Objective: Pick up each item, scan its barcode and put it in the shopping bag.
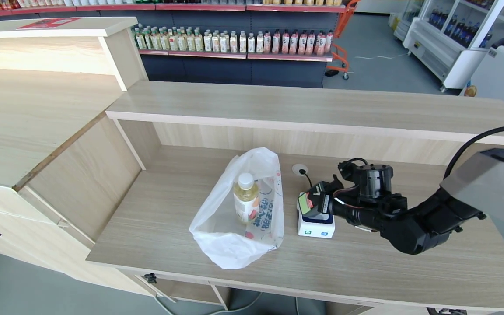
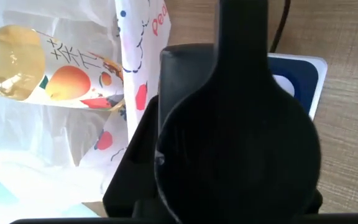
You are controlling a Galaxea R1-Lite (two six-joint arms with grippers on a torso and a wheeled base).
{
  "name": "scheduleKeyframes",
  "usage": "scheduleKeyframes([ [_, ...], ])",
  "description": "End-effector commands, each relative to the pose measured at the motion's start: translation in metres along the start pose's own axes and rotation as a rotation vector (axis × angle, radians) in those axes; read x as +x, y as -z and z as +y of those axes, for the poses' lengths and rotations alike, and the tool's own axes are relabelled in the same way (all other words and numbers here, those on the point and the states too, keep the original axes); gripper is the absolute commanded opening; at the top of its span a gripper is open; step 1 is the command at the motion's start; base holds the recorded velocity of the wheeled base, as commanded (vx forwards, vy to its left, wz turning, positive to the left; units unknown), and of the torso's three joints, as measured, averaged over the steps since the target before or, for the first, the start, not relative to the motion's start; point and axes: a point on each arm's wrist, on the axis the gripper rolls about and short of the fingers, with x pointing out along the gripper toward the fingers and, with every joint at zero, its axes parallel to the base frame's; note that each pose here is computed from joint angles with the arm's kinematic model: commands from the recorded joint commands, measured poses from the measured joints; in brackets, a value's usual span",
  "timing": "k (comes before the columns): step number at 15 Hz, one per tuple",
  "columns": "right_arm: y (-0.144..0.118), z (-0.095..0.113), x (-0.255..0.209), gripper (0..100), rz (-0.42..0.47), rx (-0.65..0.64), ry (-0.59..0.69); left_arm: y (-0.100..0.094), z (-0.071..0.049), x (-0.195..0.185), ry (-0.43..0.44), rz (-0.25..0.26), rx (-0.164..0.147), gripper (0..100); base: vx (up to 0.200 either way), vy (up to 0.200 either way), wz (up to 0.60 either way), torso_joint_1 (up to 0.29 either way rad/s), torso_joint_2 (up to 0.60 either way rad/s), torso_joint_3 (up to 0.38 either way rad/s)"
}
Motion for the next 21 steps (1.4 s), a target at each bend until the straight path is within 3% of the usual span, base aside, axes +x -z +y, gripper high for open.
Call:
scheduleKeyframes([
  [1, 0.003, 0.0, 0.001, 0, 0.01, 0.0, 0.002, 0.0, 0.0, 0.0, 0.0, 0.0, 0.0, 100, 0.0, 0.0, 0.0, 0.0, 0.0, 0.0],
  [6, -0.011, 0.006, -0.009, 0, -0.029, -0.004, -0.011, 0.0, 0.0, 0.0, 0.0, 0.0, 0.0, 100, 0.0, 0.0, 0.0, 0.0, 0.0, 0.0],
  [10, -0.08, 0.052, -0.099, 0, -0.227, -0.104, -0.102, 0.0, 0.0, 0.0, 0.0, 0.0, -0.003, 100, 0.0, 0.0, 0.0, 0.0, 0.0, 0.0],
  [13, -0.07, 0.066, -0.186, 0, -0.185, -0.204, -0.124, 0.0, 0.0, 0.0, 0.0, 0.0, -0.005, 100, 0.0, 0.133, 0.0, -0.003, 0.0, 0.002],
  [15, -0.06, 0.066, -0.204, 0, -0.155, -0.203, -0.123, 0.0, 0.0, 0.0, 0.0, 0.0, -0.005, 100, 0.0, 0.2, 0.0, 0.01, 0.0, 0.007],
  [18, -0.072, 0.071, -0.22, 0, -0.16, -0.195, -0.124, 0.0, 0.0, 0.0, 0.002, 0.0, -0.011, 100, 0.0, 0.133, 0.0, 0.006, 0.0, 0.0],
  [21, -0.064, 0.068, -0.212, 0, -0.063, -0.116, -0.11, 0.0, 0.0, 0.0, 0.0, 0.0, -0.011, 100, 0.0, 0.0, 0.0, 0.0, 0.0, 0.0],
])
